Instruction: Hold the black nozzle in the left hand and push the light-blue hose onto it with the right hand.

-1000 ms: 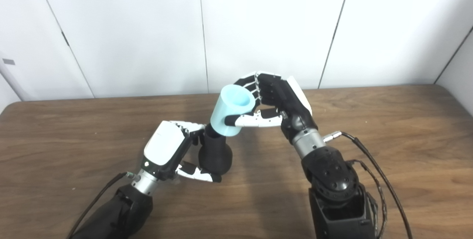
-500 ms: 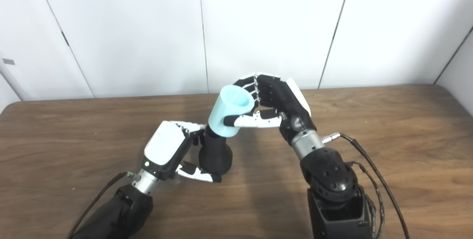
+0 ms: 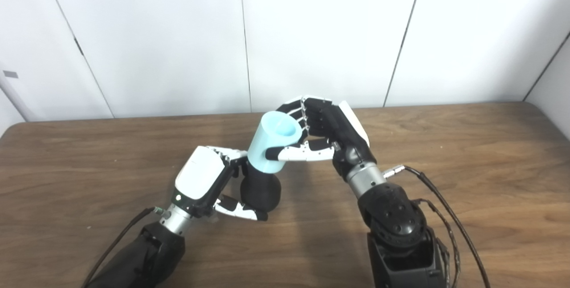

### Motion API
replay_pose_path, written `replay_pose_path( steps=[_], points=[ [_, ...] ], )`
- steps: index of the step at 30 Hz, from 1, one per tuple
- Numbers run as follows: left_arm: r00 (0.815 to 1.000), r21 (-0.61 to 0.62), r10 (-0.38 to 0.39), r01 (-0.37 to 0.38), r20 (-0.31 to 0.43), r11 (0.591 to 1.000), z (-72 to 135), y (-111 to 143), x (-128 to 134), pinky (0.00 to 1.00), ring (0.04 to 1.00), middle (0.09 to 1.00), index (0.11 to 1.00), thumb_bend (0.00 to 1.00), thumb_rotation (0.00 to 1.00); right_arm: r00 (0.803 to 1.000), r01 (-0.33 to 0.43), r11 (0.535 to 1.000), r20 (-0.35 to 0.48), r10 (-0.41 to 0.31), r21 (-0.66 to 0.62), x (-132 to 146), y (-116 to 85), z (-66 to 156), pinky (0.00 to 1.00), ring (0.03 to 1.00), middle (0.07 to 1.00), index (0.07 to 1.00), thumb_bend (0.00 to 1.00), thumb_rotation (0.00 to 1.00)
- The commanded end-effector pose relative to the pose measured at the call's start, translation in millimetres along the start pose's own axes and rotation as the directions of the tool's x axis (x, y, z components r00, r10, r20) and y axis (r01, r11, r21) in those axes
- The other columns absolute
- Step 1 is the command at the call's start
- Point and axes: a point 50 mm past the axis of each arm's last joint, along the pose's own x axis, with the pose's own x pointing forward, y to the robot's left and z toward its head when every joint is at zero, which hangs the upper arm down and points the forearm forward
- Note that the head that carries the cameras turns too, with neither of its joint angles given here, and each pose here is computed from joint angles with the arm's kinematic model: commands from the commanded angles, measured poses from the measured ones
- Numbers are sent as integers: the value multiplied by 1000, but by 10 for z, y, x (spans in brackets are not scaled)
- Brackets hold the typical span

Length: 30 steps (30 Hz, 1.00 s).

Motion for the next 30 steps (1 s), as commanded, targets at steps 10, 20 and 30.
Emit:
replay_pose_path(
  steps=[10,20,30],
  points=[
    [960,-340,-228,163,-160,926,943,-1299,-1044,337,370,441,516,519,0,997,0,1000,78,0,-6,57,13,199,277,396,482,521,515,0],
    [963,-329,-225,166,-150,929,980,-1304,-1011,329,363,433,519,518,0,991,2,990,134,17,-139,55,61,145,279,384,480,532,514,0],
    [960,-331,-238,179,-148,927,1006,-1314,-1007,371,402,445,516,519,0,990,-9,989,140,29,-144,46,131,52,253,371,470,536,513,0]
  ],
)
